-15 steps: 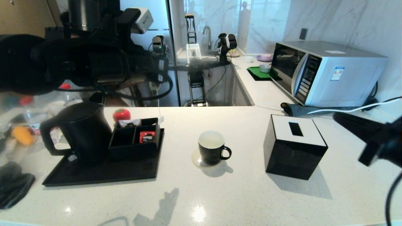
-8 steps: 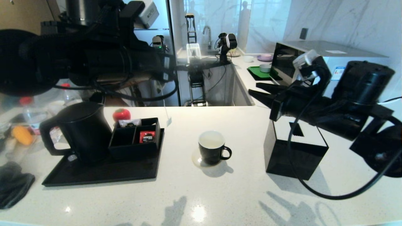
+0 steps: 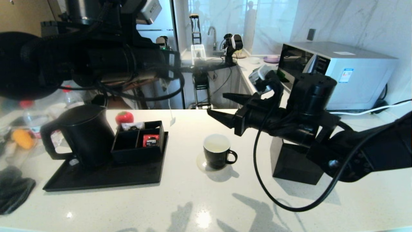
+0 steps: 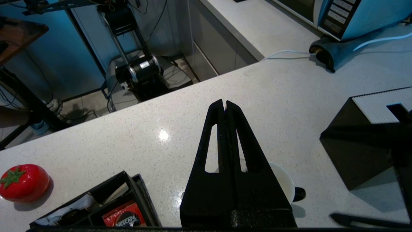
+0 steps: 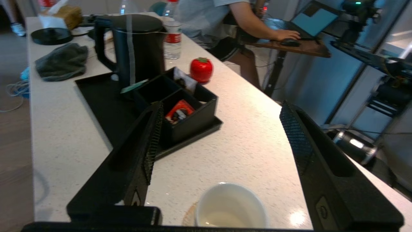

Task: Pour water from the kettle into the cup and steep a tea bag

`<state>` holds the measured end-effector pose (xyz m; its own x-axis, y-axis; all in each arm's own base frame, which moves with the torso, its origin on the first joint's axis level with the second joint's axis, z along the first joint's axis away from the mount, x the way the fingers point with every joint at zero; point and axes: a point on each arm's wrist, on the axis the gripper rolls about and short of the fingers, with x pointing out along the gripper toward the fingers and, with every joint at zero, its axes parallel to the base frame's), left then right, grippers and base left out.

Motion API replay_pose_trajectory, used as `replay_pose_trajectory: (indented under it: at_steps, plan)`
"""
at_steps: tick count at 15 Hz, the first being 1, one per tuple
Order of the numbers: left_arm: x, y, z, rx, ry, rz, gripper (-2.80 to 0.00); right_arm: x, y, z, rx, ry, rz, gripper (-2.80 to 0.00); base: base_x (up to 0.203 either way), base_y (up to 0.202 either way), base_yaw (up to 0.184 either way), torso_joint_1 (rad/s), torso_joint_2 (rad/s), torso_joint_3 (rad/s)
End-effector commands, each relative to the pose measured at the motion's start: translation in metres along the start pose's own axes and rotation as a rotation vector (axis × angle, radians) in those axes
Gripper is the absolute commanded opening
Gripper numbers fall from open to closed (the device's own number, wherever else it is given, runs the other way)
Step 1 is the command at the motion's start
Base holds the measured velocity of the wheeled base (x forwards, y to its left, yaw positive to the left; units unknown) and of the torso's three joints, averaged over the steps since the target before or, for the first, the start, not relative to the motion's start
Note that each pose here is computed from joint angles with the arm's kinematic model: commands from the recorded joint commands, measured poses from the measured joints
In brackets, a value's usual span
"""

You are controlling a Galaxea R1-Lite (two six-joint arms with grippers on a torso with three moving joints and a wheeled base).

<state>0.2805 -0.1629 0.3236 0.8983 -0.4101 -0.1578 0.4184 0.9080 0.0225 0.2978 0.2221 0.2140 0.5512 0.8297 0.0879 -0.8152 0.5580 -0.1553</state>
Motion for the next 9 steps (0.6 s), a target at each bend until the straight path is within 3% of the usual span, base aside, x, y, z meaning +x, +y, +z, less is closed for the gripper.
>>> replay_pose_trajectory:
  at_steps: [1,9]
  plan:
    - [0.003,-0.001,-0.002,0.001,0.006,-0.003,-2.80,0.013,0.010,-0.007,0.004,0.000,0.037,0.00,0.000,0.000,0.000,0.000,0.00,0.000]
    - [-0.002,-0.008,0.003,0.001,-0.012,-0.030,-2.80,0.045,0.040,0.000,0.084,-0.096,0.129,0.00,0.000,0.000,0.000,0.000,0.00,0.000]
